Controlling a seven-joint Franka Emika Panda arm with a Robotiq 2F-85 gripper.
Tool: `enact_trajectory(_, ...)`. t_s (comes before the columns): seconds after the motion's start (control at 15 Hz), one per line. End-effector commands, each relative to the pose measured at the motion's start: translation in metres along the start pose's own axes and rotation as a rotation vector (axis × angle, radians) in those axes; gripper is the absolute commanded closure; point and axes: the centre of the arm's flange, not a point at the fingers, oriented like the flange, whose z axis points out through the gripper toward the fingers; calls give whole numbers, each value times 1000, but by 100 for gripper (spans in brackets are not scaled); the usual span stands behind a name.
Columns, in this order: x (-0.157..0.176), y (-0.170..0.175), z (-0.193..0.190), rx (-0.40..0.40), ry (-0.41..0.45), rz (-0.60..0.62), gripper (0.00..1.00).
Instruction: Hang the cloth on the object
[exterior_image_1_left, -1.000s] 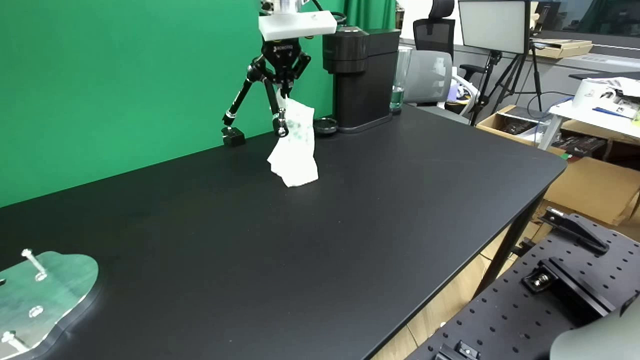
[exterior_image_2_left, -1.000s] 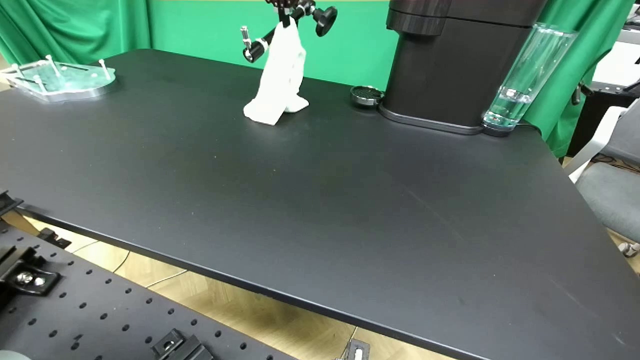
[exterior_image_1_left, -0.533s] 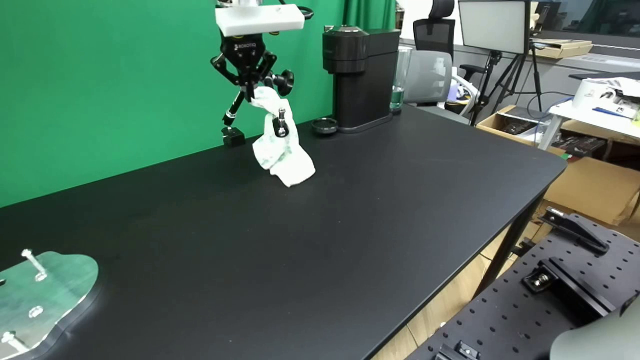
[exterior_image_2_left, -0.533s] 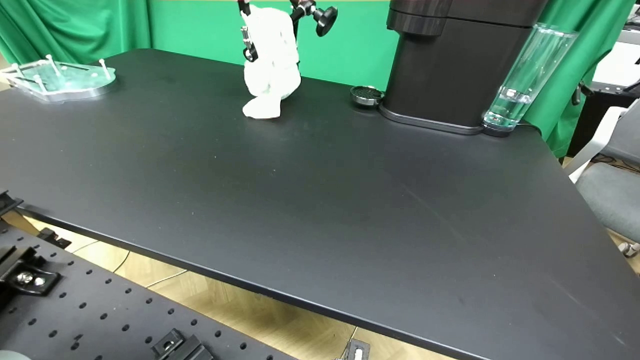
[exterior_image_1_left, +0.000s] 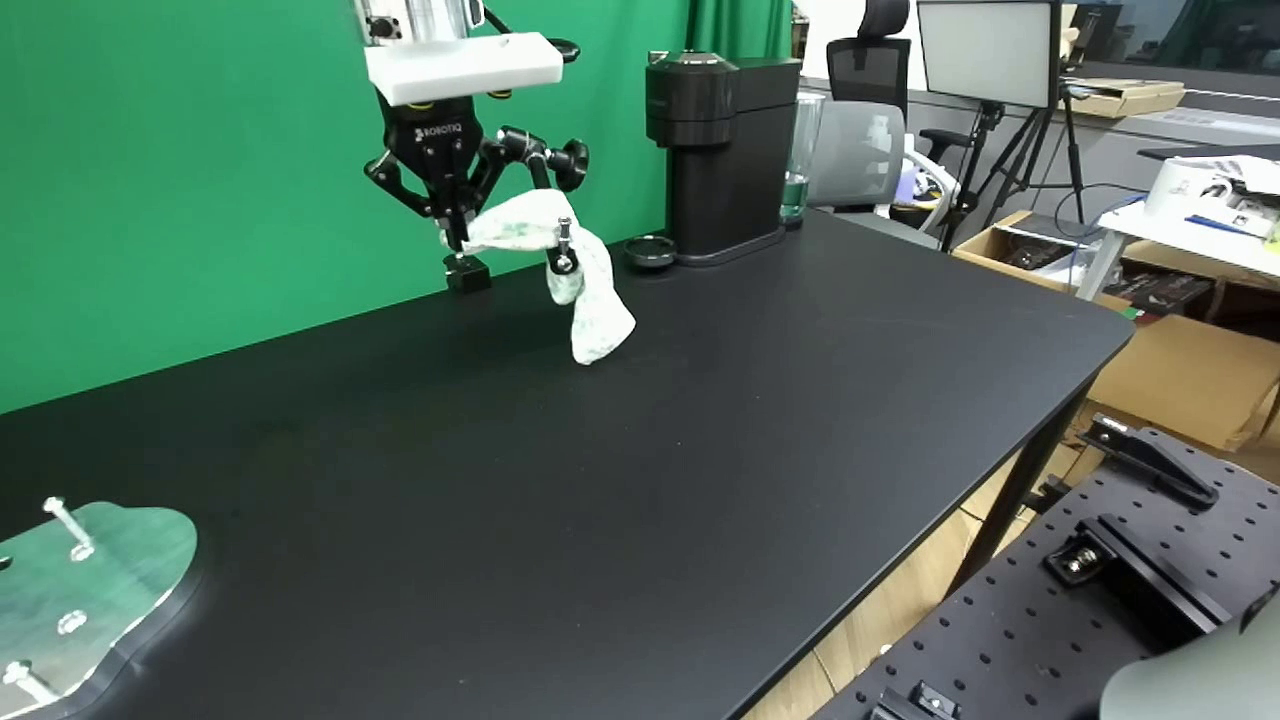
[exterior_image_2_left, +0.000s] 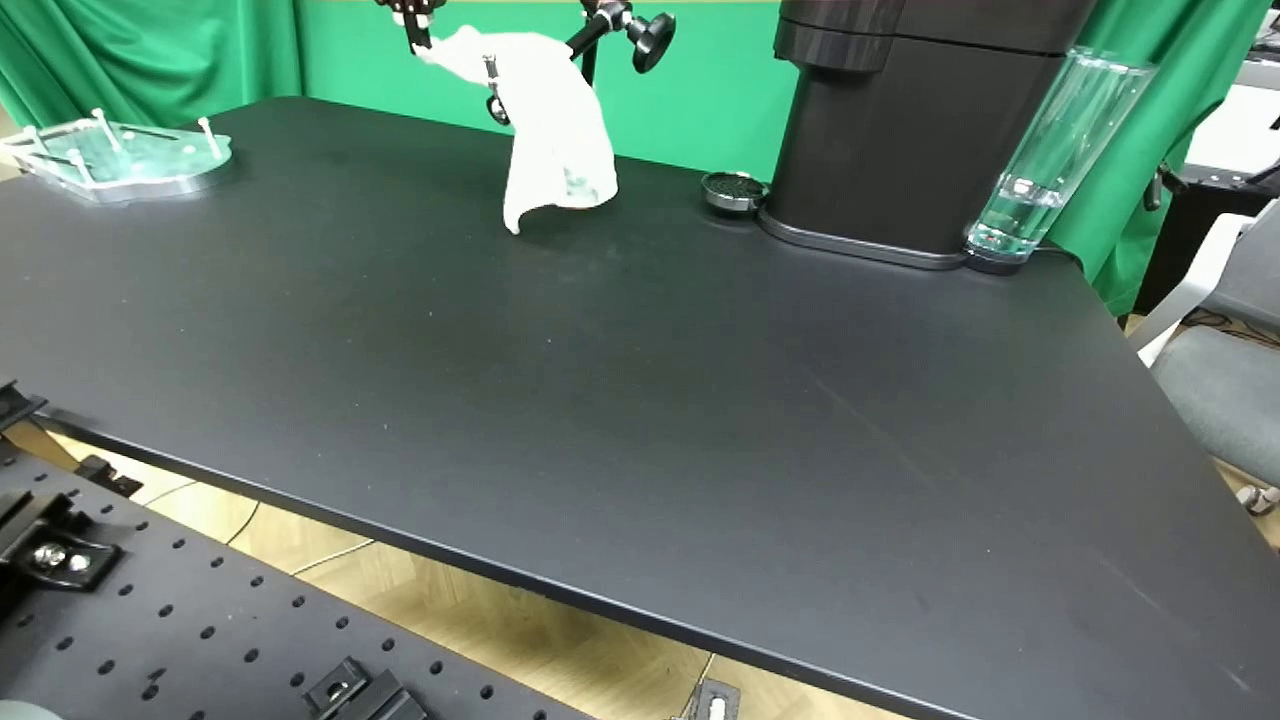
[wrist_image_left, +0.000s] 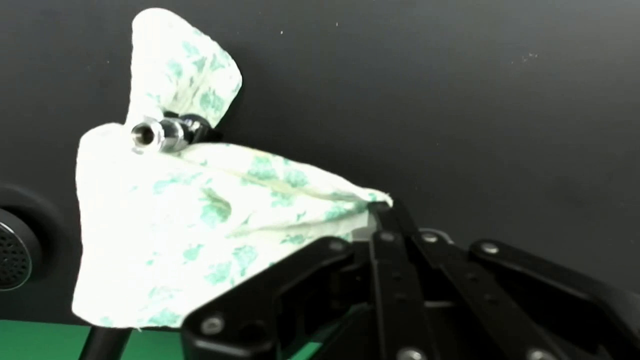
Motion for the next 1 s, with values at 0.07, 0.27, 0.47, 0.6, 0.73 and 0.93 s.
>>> enact_trajectory(0.07, -2, -4, 9, -18, -48, -16, 100)
enact_trajectory(0.27, -4, -3, 20, -28, -74, -18, 100)
enact_trajectory(0.47, -6, -2, 32, -40, -108, -14, 100)
enact_trajectory(0.6, -7, -1, 39, -48, -128, -14, 100)
enact_trajectory(0.73, -9, -1, 44, -55, -141, -17, 100)
enact_trajectory(0.93, -11, -1, 48, -64, -148, -28, 100)
